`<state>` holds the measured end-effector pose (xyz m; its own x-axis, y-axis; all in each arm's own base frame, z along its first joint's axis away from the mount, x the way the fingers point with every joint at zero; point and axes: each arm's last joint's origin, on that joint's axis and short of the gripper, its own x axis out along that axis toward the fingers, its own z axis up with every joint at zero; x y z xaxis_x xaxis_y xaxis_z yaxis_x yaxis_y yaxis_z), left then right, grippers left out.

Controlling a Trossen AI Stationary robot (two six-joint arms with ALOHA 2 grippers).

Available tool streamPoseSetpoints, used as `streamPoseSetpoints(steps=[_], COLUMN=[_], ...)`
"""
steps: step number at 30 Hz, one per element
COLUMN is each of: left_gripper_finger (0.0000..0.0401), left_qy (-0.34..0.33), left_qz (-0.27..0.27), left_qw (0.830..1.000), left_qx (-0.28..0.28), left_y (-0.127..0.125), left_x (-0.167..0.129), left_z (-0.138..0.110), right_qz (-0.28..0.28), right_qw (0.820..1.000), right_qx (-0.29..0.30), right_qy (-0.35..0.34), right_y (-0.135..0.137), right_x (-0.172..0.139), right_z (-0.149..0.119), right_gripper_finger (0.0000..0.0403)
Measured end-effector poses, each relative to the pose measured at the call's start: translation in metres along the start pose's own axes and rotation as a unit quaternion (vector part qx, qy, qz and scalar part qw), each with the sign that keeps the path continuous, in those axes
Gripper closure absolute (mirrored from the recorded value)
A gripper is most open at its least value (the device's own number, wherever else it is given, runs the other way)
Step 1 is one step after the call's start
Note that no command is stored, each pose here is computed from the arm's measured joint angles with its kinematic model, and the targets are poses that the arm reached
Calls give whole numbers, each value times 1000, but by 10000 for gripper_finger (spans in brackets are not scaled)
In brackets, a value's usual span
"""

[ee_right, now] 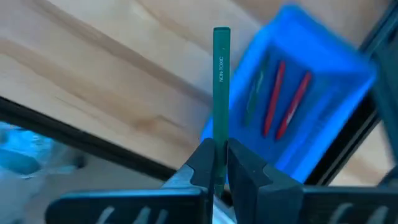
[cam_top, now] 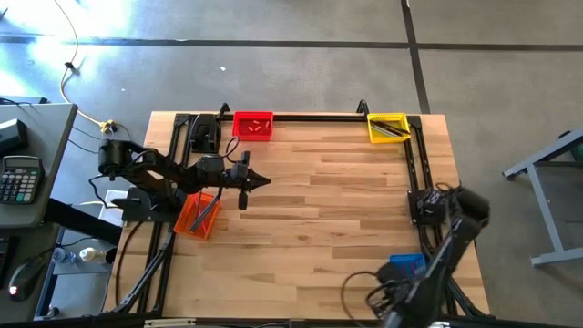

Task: Sort crayons/erasers/pens/pencils in bins
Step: Put the green crayon into the blue basket, then return to Home Position

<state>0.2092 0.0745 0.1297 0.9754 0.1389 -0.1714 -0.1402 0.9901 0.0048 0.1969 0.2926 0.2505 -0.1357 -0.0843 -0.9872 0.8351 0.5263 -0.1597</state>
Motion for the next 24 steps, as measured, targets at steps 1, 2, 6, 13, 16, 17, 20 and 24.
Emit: streamPoseSetpoints(steps=[1, 2, 6, 13, 16, 17, 20, 24], left_gripper_finger=[401, 401, 401, 401, 401, 401, 400, 401], left_qy=[0, 0, 0, 1, 6, 7, 13, 17], left_qz=[0, 0, 0, 0, 0, 0, 0, 1], left_qw=[1000, 1000, 1000, 1000, 1000, 1000, 1000, 1000], left_qx=[0, 0, 0, 1, 0, 0, 2, 19], left_y=[0, 0, 0, 0, 0, 0, 0, 0], left_x=[0, 0, 0, 0, 0, 0, 0, 0], left_z=[0, 0, 0, 0, -1, -1, -3, -3], right_qz=[10, 16, 26, 19, 11, 8, -5, -8], right_qw=[1000, 999, 996, 994, 993, 993, 992, 994], right_qx=[16, 31, 79, 100, 101, 99, 91, 51], right_qy=[8, 17, 25, 41, 54, 63, 84, 91], right_y=[-7, -14, -37, -55, -54, -53, -52, -49], right_x=[4, 10, 39, 73, 82, 83, 83, 75], right_z=[-5, -9, -19, -9, -3, -2, 2, 6], right_gripper_finger=[387, 387, 387, 385, 375, 368, 341, 304])
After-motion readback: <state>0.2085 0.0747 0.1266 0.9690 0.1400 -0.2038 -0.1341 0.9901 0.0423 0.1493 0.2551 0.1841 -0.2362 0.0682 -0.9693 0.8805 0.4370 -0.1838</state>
